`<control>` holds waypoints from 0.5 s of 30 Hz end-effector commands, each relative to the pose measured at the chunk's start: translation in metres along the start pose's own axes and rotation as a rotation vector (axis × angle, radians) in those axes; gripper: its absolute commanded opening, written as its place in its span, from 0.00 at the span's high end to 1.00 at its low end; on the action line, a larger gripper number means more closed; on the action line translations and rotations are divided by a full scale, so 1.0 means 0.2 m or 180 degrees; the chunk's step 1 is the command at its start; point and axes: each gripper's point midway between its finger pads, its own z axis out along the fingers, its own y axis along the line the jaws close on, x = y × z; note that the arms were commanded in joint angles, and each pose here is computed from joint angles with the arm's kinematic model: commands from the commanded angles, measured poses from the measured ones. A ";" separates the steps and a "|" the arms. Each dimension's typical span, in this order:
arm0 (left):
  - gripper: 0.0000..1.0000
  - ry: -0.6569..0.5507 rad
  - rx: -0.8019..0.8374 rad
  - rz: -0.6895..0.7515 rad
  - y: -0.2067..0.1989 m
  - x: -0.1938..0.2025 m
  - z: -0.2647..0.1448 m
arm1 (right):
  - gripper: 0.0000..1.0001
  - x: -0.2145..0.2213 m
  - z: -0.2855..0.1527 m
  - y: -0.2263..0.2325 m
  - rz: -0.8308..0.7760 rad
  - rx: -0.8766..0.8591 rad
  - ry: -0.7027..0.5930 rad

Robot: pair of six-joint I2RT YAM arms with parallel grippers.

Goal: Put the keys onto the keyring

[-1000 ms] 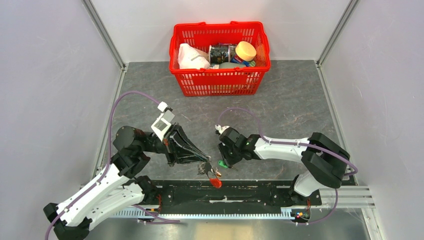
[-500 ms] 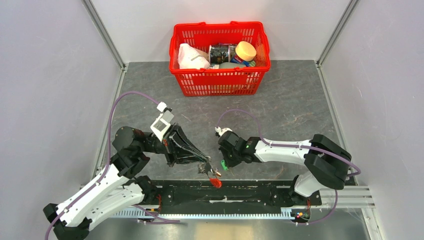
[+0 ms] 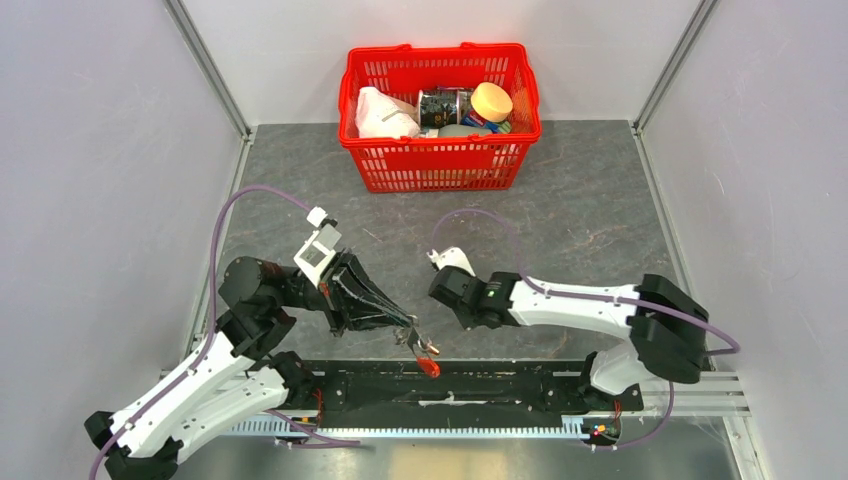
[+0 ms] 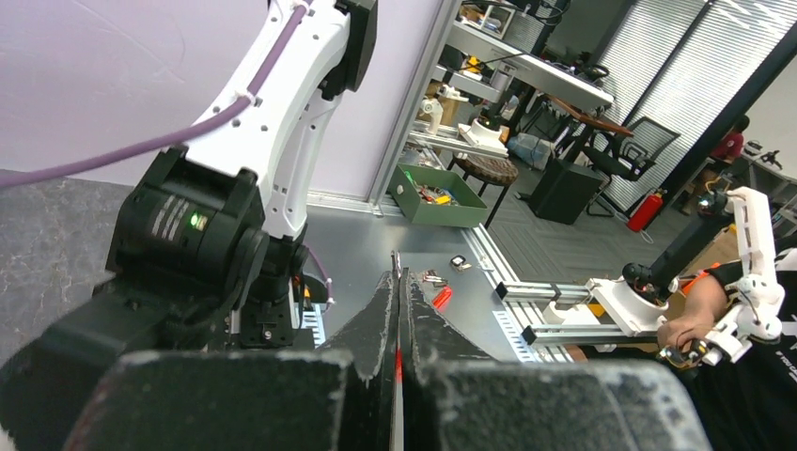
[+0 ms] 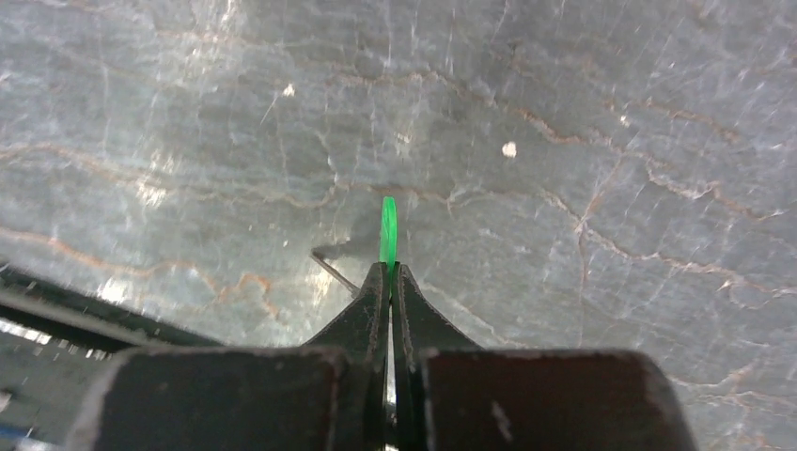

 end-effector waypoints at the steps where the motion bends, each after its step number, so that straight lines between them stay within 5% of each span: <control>1: 0.98 -0.0074 0.0086 0.0234 -0.05 -0.05 0.00 | 1.00 -0.08 0.08 -0.02 -0.0236 0.0523 -0.0161; 3: 0.98 -0.0078 0.0085 0.0232 -0.05 -0.05 0.00 | 0.98 -0.08 0.13 0.02 -0.0304 0.0594 -0.0163; 11: 0.98 -0.0021 0.0048 0.0202 -0.04 -0.06 0.01 | 0.46 -0.15 0.11 0.14 -0.0097 0.0314 -0.0325; 15: 0.98 -0.0011 0.0025 0.0170 -0.01 -0.04 0.01 | 0.39 -0.18 -0.02 0.10 0.0058 0.0225 -0.0460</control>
